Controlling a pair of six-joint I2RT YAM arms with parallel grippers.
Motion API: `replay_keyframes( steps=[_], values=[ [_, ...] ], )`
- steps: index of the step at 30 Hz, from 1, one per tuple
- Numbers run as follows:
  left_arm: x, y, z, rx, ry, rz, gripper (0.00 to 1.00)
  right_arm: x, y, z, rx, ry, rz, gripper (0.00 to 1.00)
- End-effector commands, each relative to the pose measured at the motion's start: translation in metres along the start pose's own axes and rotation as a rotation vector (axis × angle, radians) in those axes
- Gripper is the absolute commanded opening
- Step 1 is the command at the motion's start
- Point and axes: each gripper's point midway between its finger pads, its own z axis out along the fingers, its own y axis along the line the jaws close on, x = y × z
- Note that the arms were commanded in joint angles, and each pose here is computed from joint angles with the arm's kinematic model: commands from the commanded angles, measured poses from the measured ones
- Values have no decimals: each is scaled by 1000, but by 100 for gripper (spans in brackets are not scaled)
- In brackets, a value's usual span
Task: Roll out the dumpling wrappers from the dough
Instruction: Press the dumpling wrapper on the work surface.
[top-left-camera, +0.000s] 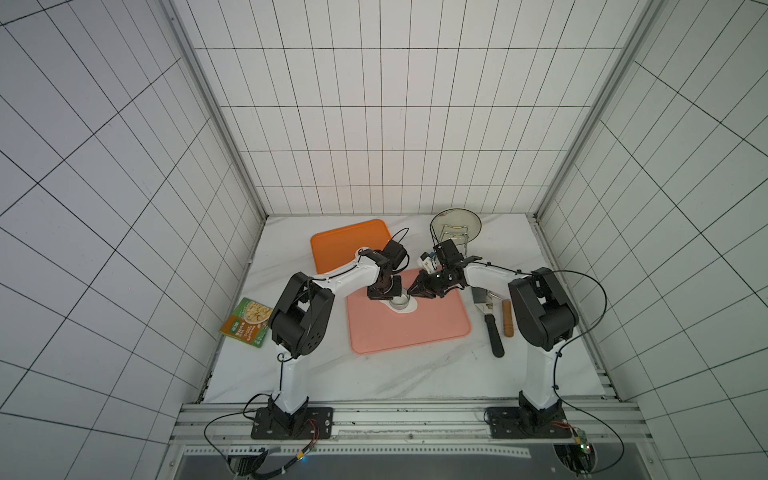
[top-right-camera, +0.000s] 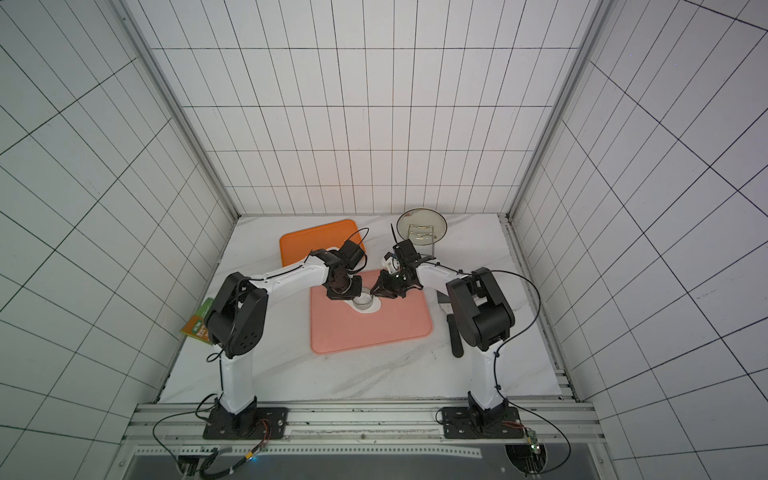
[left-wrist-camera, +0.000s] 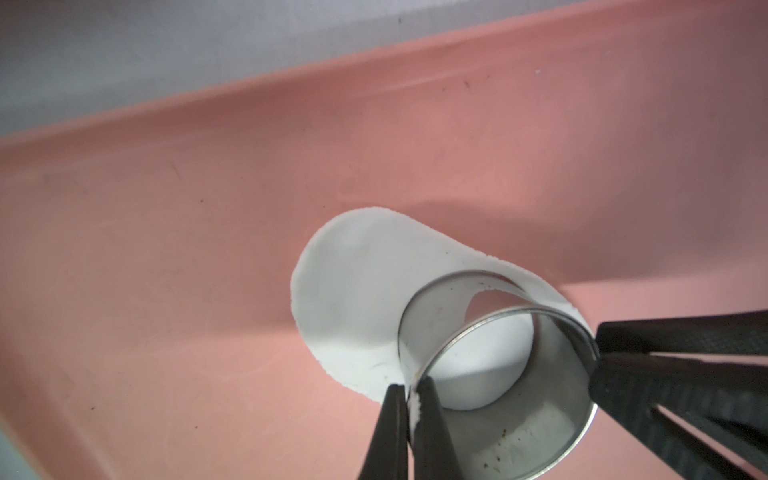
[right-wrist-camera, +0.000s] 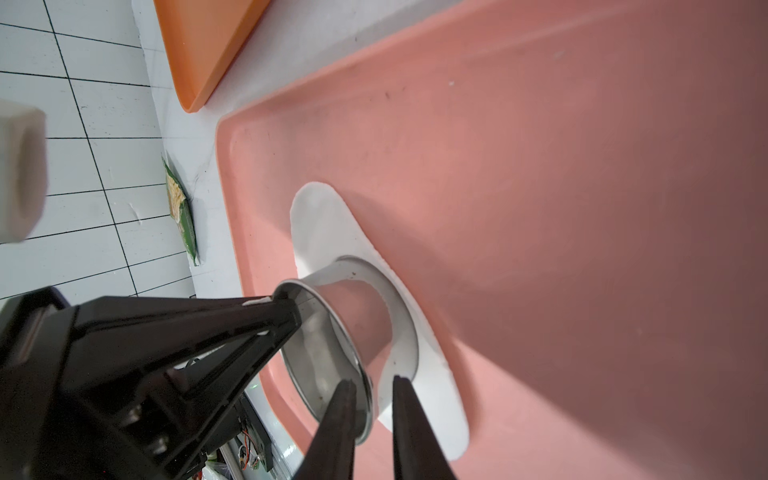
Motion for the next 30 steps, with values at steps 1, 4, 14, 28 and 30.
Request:
replay_keyframes(
  steps=[1, 4, 14, 28, 30],
  values=[
    [2, -3, 0, -20, 14, 23, 0, -12, 22, -24, -11, -58, -51, 22],
    [1, -5, -1, -18, 14, 25, 0, -7, 21, -29, -12, -64, -53, 25],
    [6, 1, 5, -36, 26, 24, 0, 23, -10, -25, 1, -34, 11, 32],
    [20, 11, 17, -46, 47, 1, 0, 47, -37, -4, 4, 13, 84, 33],
    [20, 12, 17, -45, 46, 2, 0, 49, -41, -1, 6, 17, 95, 34]
  ],
)
